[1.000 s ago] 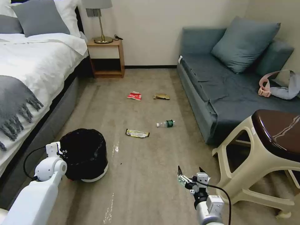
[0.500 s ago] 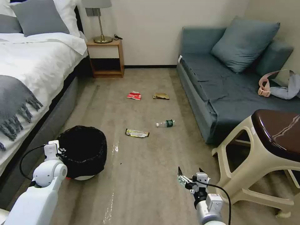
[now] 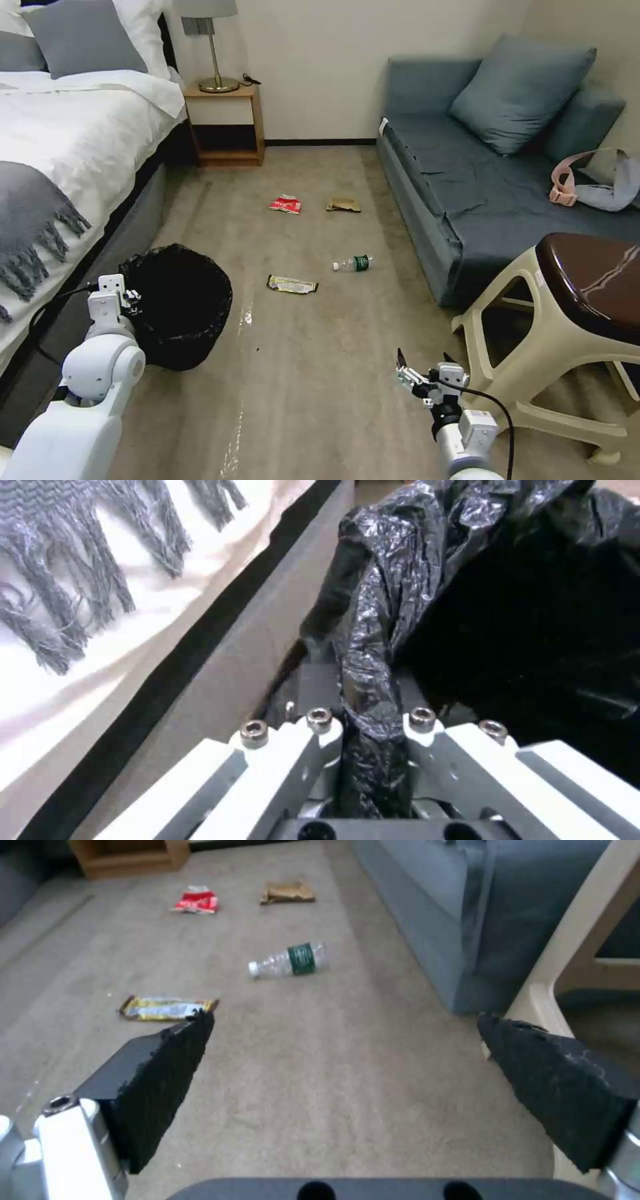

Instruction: Pick up the trash bin, then pick up the garbage on the floor and place it into the trash bin.

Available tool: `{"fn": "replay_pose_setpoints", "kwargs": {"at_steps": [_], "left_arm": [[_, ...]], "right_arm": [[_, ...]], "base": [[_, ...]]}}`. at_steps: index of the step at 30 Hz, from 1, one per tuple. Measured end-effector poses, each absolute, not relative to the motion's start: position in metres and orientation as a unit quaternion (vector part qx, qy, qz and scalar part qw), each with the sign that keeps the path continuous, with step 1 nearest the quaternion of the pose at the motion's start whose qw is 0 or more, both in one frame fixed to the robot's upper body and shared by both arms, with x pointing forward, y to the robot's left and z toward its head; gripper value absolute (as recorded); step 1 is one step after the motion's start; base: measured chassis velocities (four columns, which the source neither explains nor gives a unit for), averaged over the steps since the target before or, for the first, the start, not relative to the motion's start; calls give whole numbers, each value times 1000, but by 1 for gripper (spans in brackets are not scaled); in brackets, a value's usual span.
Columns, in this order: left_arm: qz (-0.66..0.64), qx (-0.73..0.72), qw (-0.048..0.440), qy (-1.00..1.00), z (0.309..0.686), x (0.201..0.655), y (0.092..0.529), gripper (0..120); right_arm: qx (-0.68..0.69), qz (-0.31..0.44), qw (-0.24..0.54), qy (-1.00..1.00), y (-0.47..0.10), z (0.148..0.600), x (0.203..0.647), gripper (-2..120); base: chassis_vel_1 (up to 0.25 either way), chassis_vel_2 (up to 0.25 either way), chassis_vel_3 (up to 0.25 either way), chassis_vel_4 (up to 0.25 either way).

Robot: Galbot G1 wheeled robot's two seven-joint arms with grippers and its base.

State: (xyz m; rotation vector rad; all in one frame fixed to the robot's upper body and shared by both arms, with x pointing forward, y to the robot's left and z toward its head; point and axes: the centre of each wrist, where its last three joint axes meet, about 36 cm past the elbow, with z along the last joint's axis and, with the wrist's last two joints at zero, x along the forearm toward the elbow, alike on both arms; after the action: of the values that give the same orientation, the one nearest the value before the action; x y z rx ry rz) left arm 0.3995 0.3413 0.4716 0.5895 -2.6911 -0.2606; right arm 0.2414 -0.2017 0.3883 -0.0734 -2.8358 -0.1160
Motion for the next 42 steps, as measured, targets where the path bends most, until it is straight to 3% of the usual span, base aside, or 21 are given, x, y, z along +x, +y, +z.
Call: {"fn": "replay_pose_setpoints", "kwargs": {"at_steps": [21,42], "left_arm": [[-107,218,186,-952,454,384,347,4],[-107,225,176,-952,453,391,352,4]], "right_arm": [[-8,-64,139,-988,-206,382,233,100],[-5,-64,144,-988,-204,374,237,100]], "base": [[-2,2,3,-1],[-111,109,108,-107]]}}
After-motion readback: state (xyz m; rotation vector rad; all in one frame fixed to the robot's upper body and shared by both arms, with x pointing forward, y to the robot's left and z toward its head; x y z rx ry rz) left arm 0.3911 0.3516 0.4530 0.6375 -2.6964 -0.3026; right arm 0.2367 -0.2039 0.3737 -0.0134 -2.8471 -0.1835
